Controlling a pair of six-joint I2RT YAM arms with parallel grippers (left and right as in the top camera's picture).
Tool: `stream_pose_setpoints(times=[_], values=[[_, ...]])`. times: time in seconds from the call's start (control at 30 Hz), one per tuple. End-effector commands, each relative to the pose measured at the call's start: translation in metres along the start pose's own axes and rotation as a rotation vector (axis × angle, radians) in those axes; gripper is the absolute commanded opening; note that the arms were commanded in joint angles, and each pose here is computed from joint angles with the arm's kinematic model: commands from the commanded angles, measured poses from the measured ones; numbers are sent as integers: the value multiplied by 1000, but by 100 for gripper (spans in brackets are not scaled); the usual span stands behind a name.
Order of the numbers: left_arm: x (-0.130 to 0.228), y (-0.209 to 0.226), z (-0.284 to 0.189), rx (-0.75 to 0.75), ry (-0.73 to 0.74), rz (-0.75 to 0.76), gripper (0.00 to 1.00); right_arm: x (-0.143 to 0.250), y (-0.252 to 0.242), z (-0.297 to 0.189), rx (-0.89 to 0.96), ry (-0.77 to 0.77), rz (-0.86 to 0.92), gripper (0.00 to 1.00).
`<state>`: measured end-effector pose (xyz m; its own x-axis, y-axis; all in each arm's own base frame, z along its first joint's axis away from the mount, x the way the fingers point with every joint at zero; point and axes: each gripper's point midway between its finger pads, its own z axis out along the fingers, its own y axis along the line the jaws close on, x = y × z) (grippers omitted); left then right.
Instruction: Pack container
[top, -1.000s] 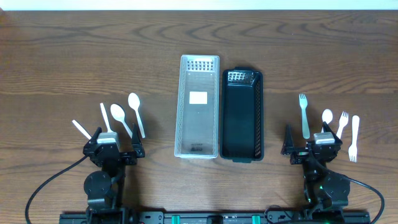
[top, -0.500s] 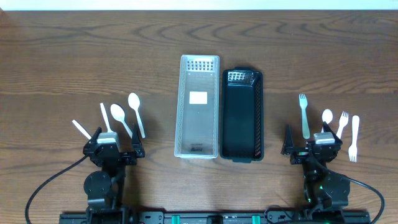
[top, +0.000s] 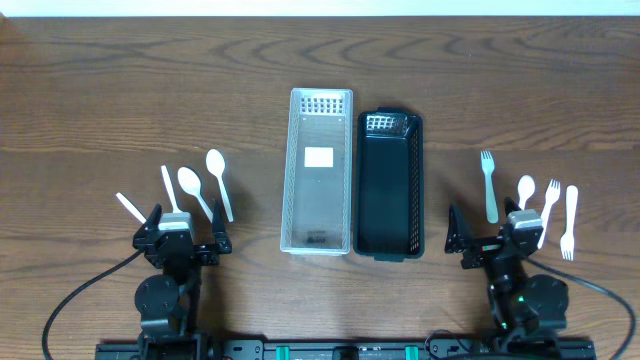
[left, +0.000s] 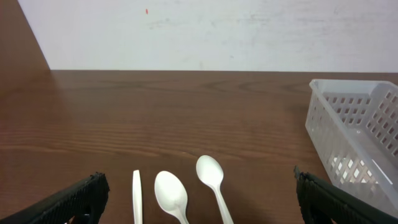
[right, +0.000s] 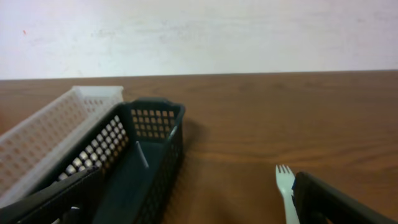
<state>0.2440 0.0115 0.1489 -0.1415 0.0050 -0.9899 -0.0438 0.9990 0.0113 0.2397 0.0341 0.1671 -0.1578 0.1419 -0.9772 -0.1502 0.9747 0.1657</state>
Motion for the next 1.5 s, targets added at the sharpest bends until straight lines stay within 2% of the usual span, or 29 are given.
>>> stream_pose_setpoints(times=[0.0,0.1,0.23,0.33,0.5,0.53,0.6,0.63,0.67,0.73,0.77,0.93,1.1,1.2,1.47], values=[[17,3,3,-17,41,23,98,-43,5,-9,10,-22,50,99],[10,7,3,-37,14,31,98,-62,1,-11,63,65,41,99],[-5,-10,-1,63,-7,-134,98,-69,-5,-12,145,324,63,99],[-9,-24,-11,136,89,-230,98,-74,-9,-7,179,486,59,99],[-30,-30,-32,147,303,-261,98,-73,-7,13,169,672,74,99],[-37,-30,-35,143,349,-265,98,-68,-9,18,174,694,77,83],[-48,-31,-40,134,445,-274,98,-53,-13,27,183,760,85,43],[-52,-31,-41,129,491,-277,98,-45,-14,31,187,793,90,30],[-56,-31,-42,123,545,-281,98,-34,-16,34,194,837,96,18],[-61,-31,-42,112,645,-287,98,-12,-20,40,206,924,111,5],[-63,-31,-40,106,689,-290,98,-1,-22,42,217,965,127,1],[-62,-30,-23,87,843,-301,98,51,-24,54,203,1156,164,1],[-42,-30,-6,73,939,-306,99,92,-13,62,148,1294,155,1],[-29,-31,0,65,1003,-311,94,106,-1,68,107,1323,138,1],[-4,-31,6,49,1122,-318,94,119,55,83,-110,1311,97,2]])
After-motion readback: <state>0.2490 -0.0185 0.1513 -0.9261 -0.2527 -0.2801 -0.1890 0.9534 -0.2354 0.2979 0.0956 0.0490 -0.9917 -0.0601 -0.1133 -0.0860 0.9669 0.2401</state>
